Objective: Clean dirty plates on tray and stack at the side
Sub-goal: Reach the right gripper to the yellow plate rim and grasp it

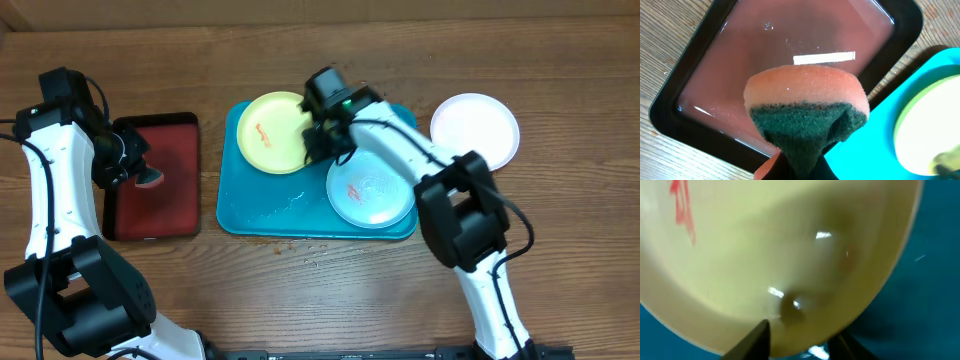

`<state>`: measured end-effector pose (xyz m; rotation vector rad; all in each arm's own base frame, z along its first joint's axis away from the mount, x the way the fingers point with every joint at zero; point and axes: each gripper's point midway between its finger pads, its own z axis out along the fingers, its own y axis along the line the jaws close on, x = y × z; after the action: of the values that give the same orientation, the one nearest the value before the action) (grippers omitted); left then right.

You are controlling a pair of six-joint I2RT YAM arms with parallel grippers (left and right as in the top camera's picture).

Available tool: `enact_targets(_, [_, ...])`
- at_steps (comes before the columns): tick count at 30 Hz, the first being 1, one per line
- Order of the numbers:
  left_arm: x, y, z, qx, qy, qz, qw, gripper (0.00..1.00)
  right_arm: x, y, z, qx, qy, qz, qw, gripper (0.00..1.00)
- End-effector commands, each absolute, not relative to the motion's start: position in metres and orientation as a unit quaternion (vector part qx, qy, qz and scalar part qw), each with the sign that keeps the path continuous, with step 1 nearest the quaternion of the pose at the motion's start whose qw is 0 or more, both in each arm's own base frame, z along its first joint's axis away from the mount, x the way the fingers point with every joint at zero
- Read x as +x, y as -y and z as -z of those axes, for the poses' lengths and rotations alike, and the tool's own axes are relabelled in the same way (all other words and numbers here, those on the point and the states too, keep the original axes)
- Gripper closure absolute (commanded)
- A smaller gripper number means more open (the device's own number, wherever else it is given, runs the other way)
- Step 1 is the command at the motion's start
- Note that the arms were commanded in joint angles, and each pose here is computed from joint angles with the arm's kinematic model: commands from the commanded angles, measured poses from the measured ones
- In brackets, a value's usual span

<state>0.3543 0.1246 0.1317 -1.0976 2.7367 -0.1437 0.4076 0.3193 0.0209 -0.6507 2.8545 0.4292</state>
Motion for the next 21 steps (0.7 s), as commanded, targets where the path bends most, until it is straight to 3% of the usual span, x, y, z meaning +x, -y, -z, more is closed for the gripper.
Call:
enact_targets(1, [0.355, -0.127, -0.136, -0.377, -0.919, 0.052, 0.102, 0.96, 0.421, -0.329, -0.051, -0.227, -0.956, -0.131, 0.128, 0.57])
enact_targets(10, [0.355, -0.127, -0.136, -0.377, -0.919, 0.052, 0.102, 0.96, 0.469, -0.32, -0.082, -0.217, -0.947, -0.092, 0.217, 0.45])
enact_targets(21, [0.355, -0.127, -0.136, -0.377, -0.919, 0.052, 0.101, 0.96, 0.464, -0.336, -0.029, -0.186, -0.957, -0.141, 0.17, 0.46])
